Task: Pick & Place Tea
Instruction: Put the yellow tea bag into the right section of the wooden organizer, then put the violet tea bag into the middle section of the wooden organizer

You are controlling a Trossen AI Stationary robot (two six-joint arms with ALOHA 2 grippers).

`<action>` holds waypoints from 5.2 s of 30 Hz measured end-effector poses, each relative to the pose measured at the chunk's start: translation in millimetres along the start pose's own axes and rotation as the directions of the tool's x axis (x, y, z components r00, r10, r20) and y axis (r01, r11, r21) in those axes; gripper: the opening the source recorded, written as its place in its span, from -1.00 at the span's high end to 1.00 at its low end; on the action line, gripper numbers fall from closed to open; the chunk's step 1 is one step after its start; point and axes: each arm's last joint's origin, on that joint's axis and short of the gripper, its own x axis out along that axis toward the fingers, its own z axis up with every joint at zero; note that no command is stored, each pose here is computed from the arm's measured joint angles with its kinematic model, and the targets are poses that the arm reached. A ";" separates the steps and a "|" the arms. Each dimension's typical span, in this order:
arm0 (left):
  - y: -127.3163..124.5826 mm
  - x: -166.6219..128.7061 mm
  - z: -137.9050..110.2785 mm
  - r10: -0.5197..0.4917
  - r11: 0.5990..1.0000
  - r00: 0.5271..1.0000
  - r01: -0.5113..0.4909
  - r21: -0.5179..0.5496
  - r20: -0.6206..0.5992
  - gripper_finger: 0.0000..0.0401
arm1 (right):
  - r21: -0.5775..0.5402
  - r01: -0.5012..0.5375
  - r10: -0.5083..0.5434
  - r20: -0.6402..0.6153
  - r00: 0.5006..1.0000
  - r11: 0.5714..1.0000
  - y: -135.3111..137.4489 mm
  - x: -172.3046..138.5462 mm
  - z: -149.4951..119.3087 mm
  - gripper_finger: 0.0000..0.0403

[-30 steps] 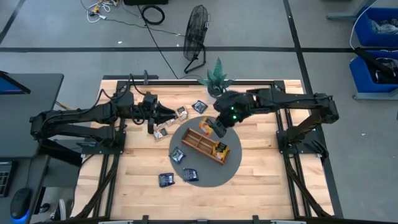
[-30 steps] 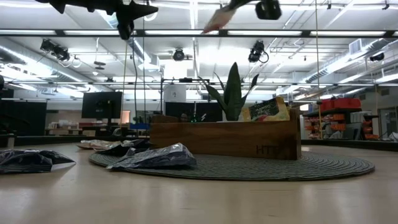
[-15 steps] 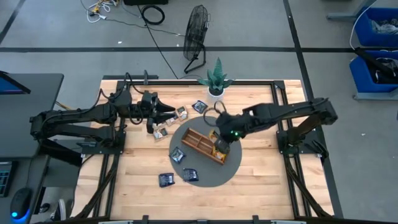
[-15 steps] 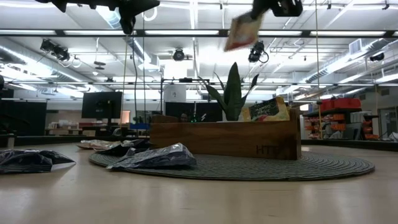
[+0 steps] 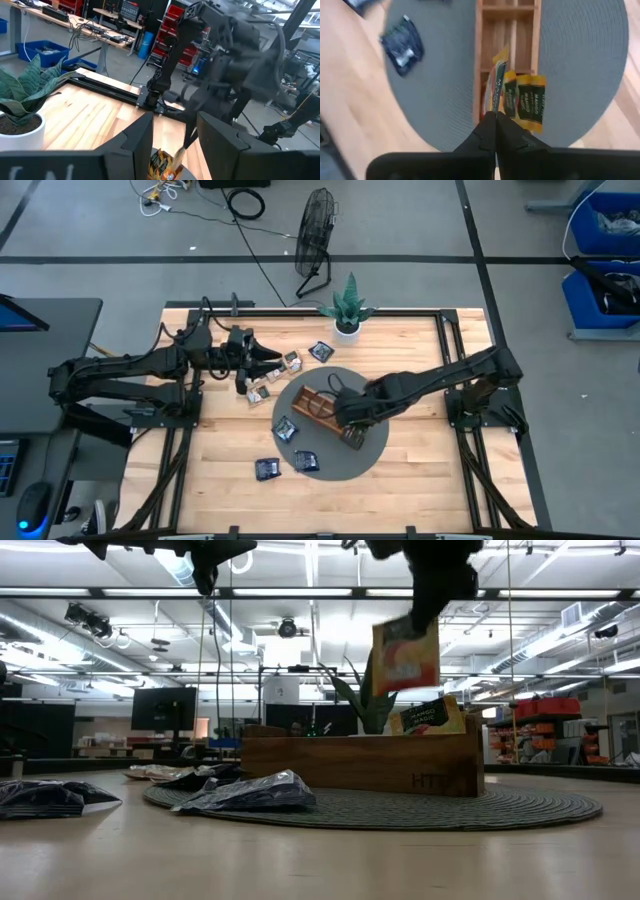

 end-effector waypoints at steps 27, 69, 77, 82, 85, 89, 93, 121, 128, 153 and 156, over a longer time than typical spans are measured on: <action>0.0 -0.2 0.0 0.000 1.000 1.000 0.000 -0.026 -0.001 0.21 | -0.055 0.069 -0.074 -0.097 0.993 0.996 7.7 48.0 -23.3 1.00; 1.7 -0.3 -5.0 0.017 0.999 0.999 -0.019 -0.035 -0.050 0.21 | -0.032 -0.176 0.179 0.163 0.970 0.984 33.1 29.8 9.0 0.15; 0.9 -0.5 -8.1 -0.027 0.999 0.995 0.023 -0.043 -0.095 0.21 | -0.082 -0.273 0.285 0.280 0.917 0.958 47.0 31.0 20.9 0.16; 0.7 -0.7 -10.2 -0.050 0.998 0.991 0.044 -0.050 -0.123 0.21 | -0.144 -0.308 0.337 0.280 0.899 0.940 61.6 46.4 20.2 0.16; 0.4 -0.8 -10.3 -0.060 0.997 0.990 0.054 -0.052 -0.127 0.21 | -0.178 -0.301 0.337 0.240 0.910 0.937 72.9 64.3 12.6 0.16; 0.7 -0.8 -11.0 -0.058 0.997 0.989 0.050 -0.059 -0.133 0.21 | -0.185 -0.308 0.343 0.205 0.917 0.933 86.5 85.6 3.3 0.16; 0.9 -0.9 -11.8 -0.056 0.997 0.988 0.047 -0.061 -0.142 0.21 | -0.132 -0.303 0.323 0.169 0.931 0.944 93.9 104.6 -5.1 0.16; 1.8 -1.2 -14.1 -0.046 0.997 0.985 0.036 -0.067 -0.165 0.21 | 0.018 -0.174 0.168 0.177 0.970 0.985 83.5 153.8 -1.2 0.27; 2.2 -1.4 -15.4 -0.042 0.997 0.983 0.030 -0.071 -0.178 0.21 | 0.004 -0.178 0.175 0.177 0.969 0.984 81.0 153.4 2.3 0.46; 2.2 -1.3 -15.2 -0.043 0.996 0.983 0.027 -0.089 -0.176 0.21 | 0.024 -0.315 0.313 0.063 0.948 0.949 82.6 152.0 3.7 0.99; 1.5 -1.2 -14.7 -0.061 0.995 0.983 0.046 -0.086 -0.175 0.21 | 0.016 -0.364 0.361 0.092 0.928 0.931 83.3 138.1 9.1 0.99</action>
